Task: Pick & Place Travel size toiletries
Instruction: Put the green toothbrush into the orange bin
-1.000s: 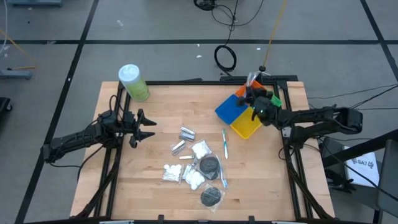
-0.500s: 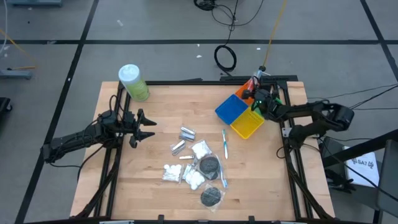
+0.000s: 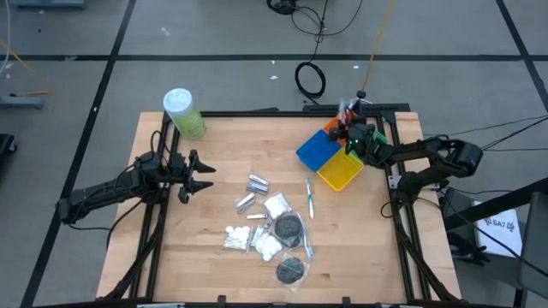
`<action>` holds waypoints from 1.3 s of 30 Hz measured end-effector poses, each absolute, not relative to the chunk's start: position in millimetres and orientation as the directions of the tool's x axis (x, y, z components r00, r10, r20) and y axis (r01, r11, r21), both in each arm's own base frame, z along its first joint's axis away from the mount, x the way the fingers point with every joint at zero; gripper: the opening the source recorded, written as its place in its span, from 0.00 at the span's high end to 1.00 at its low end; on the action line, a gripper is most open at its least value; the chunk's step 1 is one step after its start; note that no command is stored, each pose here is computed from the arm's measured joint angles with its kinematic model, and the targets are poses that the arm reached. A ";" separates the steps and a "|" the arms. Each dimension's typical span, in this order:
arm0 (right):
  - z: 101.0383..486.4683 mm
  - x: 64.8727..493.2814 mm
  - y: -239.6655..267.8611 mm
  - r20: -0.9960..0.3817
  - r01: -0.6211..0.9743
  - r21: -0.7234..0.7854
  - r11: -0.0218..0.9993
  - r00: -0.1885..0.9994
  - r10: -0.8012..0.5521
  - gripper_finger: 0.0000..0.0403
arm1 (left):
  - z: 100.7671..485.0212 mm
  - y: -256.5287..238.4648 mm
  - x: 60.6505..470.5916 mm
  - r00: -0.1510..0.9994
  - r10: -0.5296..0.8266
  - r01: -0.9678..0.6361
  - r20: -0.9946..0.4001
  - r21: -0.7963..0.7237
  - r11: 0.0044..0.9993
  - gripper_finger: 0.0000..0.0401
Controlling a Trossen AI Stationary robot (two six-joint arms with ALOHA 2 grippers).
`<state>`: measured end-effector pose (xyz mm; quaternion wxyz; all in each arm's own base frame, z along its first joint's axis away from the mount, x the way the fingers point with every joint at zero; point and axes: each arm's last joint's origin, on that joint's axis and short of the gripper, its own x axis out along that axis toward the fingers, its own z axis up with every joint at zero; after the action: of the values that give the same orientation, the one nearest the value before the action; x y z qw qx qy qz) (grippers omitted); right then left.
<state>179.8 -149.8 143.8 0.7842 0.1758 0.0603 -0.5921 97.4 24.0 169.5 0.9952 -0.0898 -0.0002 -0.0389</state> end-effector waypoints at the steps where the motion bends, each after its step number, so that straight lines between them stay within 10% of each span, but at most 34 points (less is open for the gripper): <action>1: 143.8 179.8 -149.8 -0.303 0.952 0.186 0.243 0.291 -0.907 0.63 | 169.5 24.0 97.4 0.997 -0.077 0.077 0.007 -0.179 0.981 0.40; 10: 149.0 183.0 -145.6 -0.281 0.944 0.084 0.320 0.331 -0.901 0.51 | 169.5 24.0 97.4 0.997 -0.077 0.077 0.007 -0.179 0.981 0.40; 19: 201.6 223.4 -80.5 -0.342 0.657 -0.016 0.754 0.705 -0.621 0.51 | 169.5 24.0 97.4 0.997 -0.077 0.077 0.007 -0.179 0.981 0.40; 28: 248.5 273.6 10.8 -0.730 0.541 -0.026 0.841 0.564 -0.385 0.51 | 169.5 24.0 97.4 0.997 -0.077 0.077 0.007 -0.179 0.981 0.40; 39: 186.0 314.5 43.8 -0.930 0.676 0.058 0.735 0.305 -0.207 0.51 | 169.5 24.0 97.4 0.997 -0.077 0.077 0.007 -0.179 0.981 0.40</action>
<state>314.5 43.8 186.0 0.7752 0.2271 0.5163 -0.2847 97.4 24.0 169.5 0.9952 -0.0899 0.0000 -0.0389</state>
